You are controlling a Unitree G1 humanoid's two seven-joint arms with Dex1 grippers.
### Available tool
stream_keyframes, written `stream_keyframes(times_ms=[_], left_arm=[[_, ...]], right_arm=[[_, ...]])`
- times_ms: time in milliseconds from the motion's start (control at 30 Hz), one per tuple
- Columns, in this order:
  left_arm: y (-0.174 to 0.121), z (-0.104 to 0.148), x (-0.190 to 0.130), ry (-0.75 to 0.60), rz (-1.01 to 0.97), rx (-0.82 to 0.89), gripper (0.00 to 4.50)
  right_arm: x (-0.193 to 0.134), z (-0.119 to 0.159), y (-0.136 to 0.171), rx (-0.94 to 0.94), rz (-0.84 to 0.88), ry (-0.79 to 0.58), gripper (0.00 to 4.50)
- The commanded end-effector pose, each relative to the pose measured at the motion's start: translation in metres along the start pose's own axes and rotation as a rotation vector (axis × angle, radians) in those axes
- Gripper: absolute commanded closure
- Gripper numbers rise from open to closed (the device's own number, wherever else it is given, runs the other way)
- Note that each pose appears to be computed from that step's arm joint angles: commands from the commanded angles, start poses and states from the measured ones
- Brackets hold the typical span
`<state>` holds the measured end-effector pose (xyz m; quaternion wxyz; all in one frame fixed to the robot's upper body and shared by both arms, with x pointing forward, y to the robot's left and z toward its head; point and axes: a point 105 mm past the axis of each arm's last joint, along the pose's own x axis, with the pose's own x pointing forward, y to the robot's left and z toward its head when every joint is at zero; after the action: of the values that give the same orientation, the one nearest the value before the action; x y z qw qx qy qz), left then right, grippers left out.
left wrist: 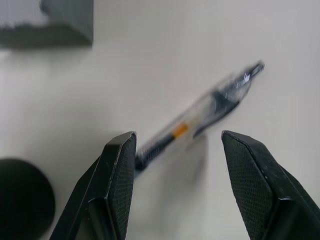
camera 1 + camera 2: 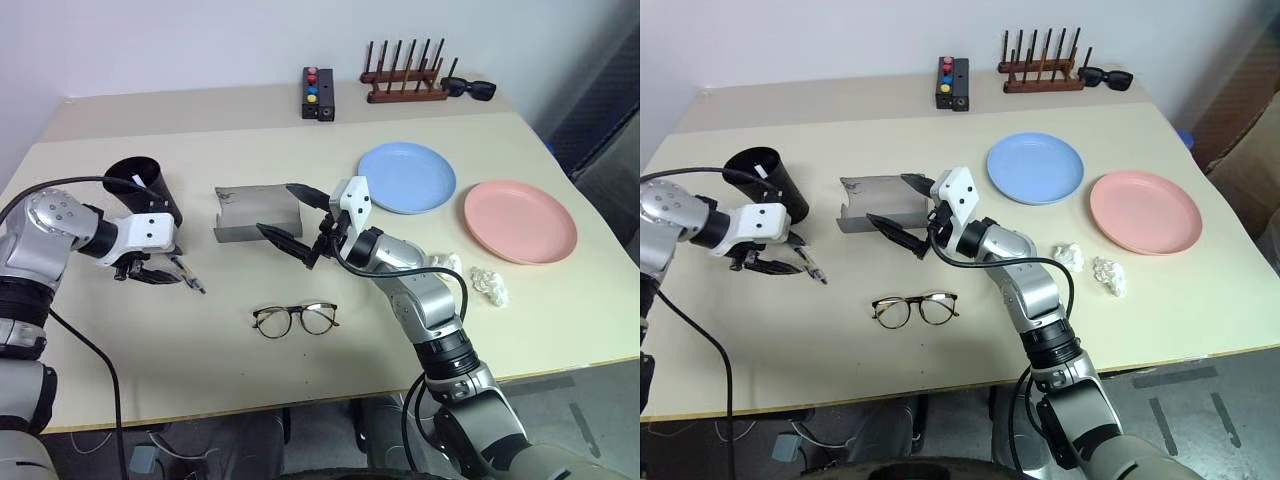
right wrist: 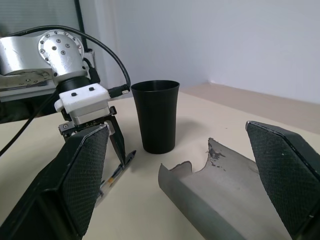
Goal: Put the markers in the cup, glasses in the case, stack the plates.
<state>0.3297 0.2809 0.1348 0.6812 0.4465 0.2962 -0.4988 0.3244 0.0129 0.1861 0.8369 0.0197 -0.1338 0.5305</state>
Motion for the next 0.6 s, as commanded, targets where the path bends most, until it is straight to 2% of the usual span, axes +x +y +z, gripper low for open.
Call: stream_keyframes(times_ms=[33,233,267,333,433,600], left_arm=[[-0.002,-0.004,0.005,0.020,0.000,0.010,1.76],[-0.010,-0.006,0.019,-0.001,-0.031,-0.015,1.76],[-0.011,-0.005,0.020,-0.007,-0.033,-0.020,2.27],[-0.012,-0.005,0.022,-0.013,-0.038,-0.031,2.89],[-0.014,-0.003,0.023,-0.026,-0.048,-0.039,4.44],[-0.016,0.009,0.021,-0.080,-0.055,-0.032,4.48]], right_arm=[[0.003,0.012,0.004,-0.022,0.014,-0.041,0.00],[0.002,0.012,0.003,-0.023,0.011,-0.041,0.00],[0.002,0.012,0.003,-0.023,0.010,-0.041,0.00],[0.002,0.012,0.003,-0.024,0.010,-0.041,0.00],[0.002,0.012,0.003,-0.024,0.010,-0.041,0.00],[0.003,0.012,0.003,-0.025,0.012,-0.041,0.00]])
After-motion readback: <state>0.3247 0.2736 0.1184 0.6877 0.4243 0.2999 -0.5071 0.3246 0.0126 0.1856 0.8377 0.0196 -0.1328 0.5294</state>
